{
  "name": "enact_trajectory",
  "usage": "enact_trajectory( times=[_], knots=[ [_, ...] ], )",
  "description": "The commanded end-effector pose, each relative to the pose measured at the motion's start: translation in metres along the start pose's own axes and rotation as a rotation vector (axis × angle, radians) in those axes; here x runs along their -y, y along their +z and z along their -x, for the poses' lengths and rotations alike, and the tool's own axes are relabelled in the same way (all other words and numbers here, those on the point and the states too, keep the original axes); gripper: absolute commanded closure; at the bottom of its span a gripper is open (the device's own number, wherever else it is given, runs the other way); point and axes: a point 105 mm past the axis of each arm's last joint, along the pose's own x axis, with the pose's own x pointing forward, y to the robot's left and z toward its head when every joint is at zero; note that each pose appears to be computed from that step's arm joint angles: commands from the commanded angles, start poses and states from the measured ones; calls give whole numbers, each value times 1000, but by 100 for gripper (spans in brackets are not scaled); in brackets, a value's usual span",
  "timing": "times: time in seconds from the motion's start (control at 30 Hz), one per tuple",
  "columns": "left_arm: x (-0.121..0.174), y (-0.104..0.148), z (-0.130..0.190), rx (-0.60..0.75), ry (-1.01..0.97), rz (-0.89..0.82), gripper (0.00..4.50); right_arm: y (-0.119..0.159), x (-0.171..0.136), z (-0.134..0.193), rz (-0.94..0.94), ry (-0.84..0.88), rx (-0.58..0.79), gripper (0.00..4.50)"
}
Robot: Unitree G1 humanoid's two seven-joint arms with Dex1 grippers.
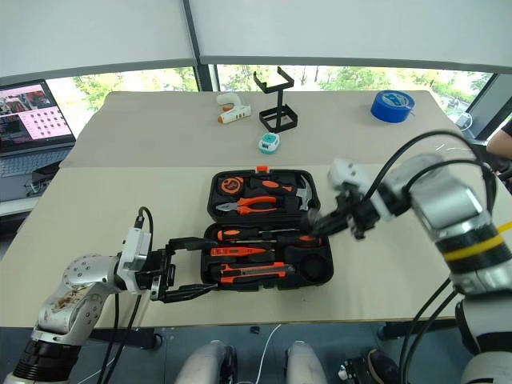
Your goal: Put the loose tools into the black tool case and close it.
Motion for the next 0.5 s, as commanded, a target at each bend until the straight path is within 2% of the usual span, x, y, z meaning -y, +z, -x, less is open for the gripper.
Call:
enact_trajectory(
  times=[0.03, 0.1, 0.23, 0.37, 0.5],
  knots=[
    [8, 4, -5, 26, -17, -34, 0, -13, -10, -8, -41, -47, -65, 439],
    [10, 4, -7, 30, -13, -26, 0, -26, -10, -11, -79, -78, -120, 439],
    [9, 3, -9, 34, -5, -26, 0, -33, -17, -15, -135, -52, -135, 439],
    [8, 4, -10, 37, 8, -31, 0, -60, -1, -14, -147, -196, -303, 439],
    [9, 4, -12, 39, 12, -32, 0, -57, 1, -14, -157, -200, -288, 439]
  ],
)
